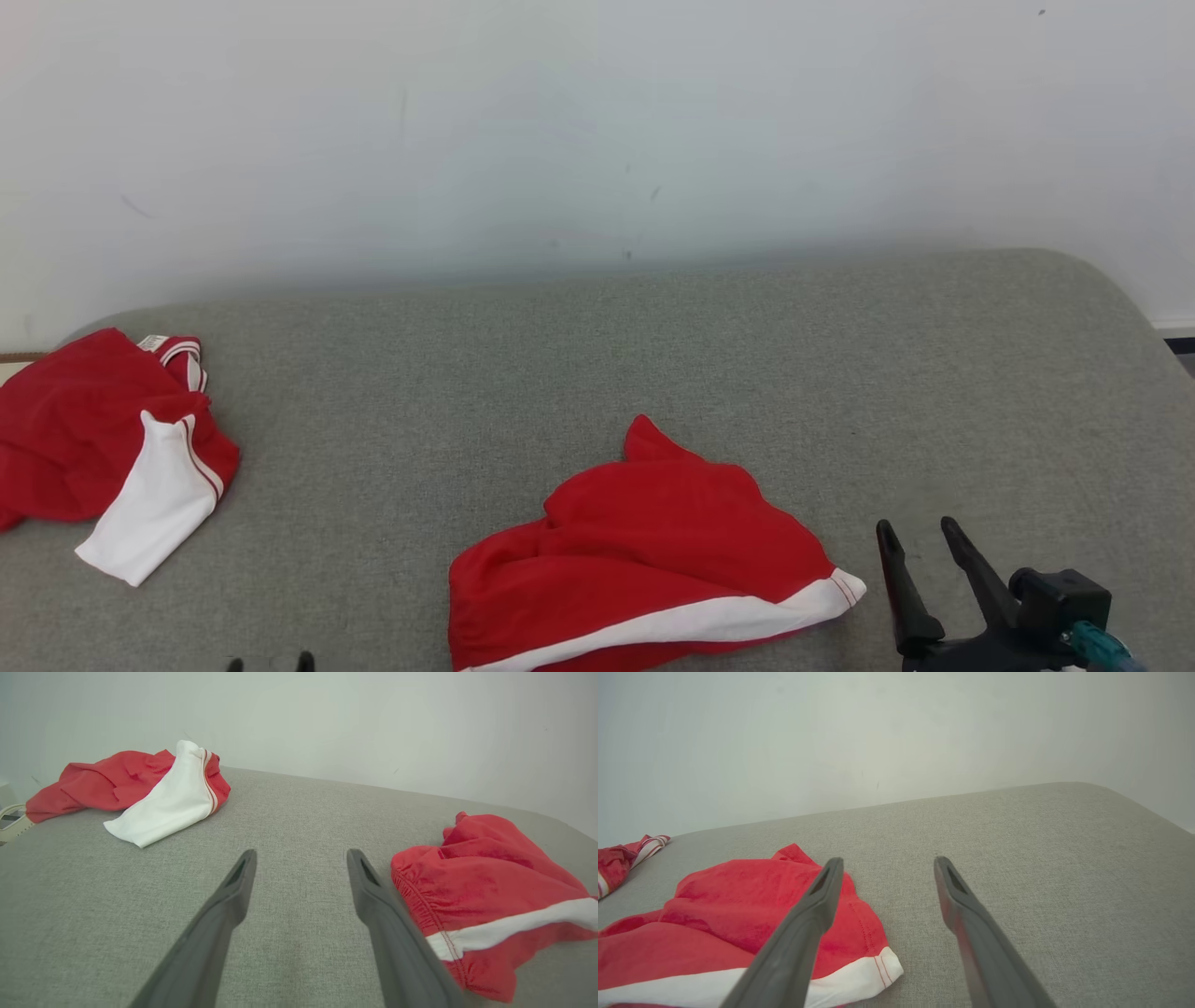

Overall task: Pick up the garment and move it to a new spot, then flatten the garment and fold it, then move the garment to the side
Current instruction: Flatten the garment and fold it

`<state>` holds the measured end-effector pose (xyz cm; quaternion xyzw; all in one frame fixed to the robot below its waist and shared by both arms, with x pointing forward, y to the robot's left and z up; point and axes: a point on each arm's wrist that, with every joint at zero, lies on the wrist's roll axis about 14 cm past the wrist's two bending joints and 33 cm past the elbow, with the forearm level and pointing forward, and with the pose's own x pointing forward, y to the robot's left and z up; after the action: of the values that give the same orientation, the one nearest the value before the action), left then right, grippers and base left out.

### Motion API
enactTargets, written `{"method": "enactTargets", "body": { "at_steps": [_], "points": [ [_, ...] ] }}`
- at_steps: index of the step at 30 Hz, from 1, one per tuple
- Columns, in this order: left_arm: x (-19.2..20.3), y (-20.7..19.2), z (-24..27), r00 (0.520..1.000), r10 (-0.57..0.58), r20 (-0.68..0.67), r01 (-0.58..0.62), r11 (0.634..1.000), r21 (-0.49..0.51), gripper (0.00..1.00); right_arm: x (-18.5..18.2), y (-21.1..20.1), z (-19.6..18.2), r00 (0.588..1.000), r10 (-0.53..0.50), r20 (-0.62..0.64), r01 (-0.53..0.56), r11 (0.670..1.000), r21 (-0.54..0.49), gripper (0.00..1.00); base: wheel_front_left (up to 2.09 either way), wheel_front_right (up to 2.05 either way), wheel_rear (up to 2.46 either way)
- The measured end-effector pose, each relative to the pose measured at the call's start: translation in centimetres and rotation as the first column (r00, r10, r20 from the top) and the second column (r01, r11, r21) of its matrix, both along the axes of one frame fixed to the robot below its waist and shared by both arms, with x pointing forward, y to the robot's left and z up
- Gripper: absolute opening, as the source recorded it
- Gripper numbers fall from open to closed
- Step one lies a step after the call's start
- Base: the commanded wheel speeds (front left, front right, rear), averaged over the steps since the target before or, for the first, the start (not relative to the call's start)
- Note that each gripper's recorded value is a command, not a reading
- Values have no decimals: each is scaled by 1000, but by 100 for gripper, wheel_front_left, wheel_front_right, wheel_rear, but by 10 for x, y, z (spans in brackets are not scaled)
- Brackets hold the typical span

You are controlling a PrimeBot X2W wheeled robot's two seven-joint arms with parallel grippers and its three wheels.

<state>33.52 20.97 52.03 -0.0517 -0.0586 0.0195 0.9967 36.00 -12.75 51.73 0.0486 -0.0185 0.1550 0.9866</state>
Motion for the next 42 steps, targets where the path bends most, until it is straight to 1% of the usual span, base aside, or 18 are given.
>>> {"method": "enactTargets", "body": {
  "at_steps": [5,9,17,22,26,36,37,38,39,42],
  "points": [
    [0,-18,-15,997,-62,-45,61,998,-22,100,-1,4,-11,999,21,-48,-22,1000,-7,100,0,0,0],
    [1,-41,-28,988,-130,-82,126,991,-52,100,-2,6,-27,993,37,-109,-39,999,-20,100,0,0,0],
    [6,-74,-51,961,-235,-144,221,969,-107,100,2,10,-55,975,65,-213,-77,996,-51,100,0,0,0],
    [8,-102,-58,935,-315,-161,297,946,-127,100,4,11,-73,960,72,-272,-95,993,-72,100,0,0,0],
    [10,-113,-64,921,-346,-178,324,936,-139,100,6,13,-84,950,76,-302,-105,991,-82,100,0,0,0],
    [24,-125,-79,897,-380,-228,349,923,-164,100,18,16,-107,925,84,-370,-136,984,-117,100,0,0,0],
    [24,-127,-80,894,-384,-231,353,921,-165,41,18,19,-108,923,89,-375,-141,984,-113,62,0,0,0],
    [25,-128,-80,893,-387,-230,354,920,-169,0,18,21,-109,920,95,-379,-147,983,-112,5,0,0,0],
    [26,-130,-79,891,-391,-230,360,918,-167,0,20,22,-108,922,99,-375,-150,983,-111,0,0,0,0],
    [29,-132,-73,892,-398,-213,369,915,-164,0,24,23,-106,928,102,-358,-149,983,-107,0,0,0,0]
  ]
}}
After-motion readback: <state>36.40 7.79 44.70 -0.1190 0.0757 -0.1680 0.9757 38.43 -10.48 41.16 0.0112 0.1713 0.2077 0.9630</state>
